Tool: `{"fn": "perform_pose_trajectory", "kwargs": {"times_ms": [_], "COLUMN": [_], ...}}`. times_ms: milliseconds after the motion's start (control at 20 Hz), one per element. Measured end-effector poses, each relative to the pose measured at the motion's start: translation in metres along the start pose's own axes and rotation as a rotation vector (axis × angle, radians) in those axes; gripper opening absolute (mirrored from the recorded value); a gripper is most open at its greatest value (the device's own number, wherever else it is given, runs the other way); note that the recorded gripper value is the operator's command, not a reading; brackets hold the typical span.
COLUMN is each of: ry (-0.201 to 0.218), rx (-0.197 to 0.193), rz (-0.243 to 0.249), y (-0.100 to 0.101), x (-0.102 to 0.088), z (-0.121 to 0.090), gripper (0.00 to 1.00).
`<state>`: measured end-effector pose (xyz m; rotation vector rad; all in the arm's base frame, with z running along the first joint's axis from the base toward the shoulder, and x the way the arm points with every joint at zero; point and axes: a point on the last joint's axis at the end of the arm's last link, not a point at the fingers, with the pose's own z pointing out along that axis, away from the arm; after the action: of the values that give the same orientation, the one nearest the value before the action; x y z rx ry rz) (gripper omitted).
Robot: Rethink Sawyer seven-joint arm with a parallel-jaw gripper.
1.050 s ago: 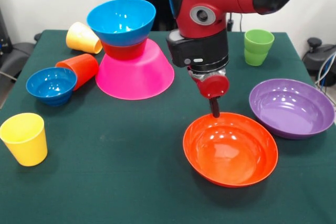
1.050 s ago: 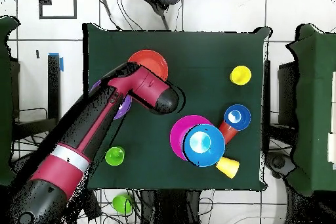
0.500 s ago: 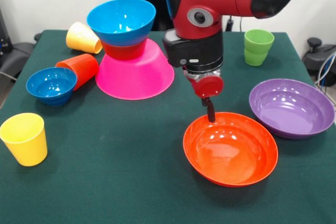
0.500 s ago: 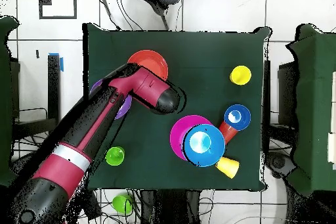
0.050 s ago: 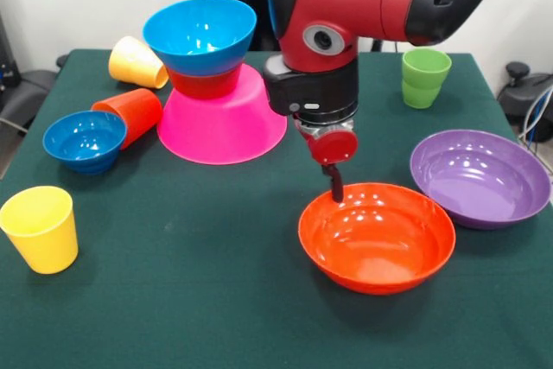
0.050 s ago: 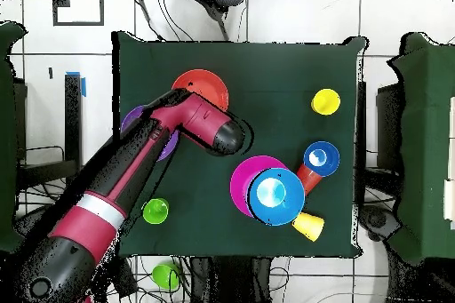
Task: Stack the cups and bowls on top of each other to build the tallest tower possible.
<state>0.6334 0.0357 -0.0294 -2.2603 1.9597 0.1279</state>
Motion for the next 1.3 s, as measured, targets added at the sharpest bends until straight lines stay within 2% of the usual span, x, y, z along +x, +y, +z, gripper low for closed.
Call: {"fn": "perform_pose_trajectory", "kwargs": {"times_ms": [550, 1050, 1100, 1300], "ry": [0.001, -0.008, -0.009, -0.023], "rx": [-0.003, 0.010, 0.013, 0.037], "rz": [0.013, 0.015, 0.016, 0.020], "y": [0.003, -0.001, -0.002, -0.008], "x": [0.008, 0.006, 0.005, 0.000], "z": [0.002, -0.002, -0.003, -0.009], "gripper": [1.00, 1.00, 0.00, 0.00]}}
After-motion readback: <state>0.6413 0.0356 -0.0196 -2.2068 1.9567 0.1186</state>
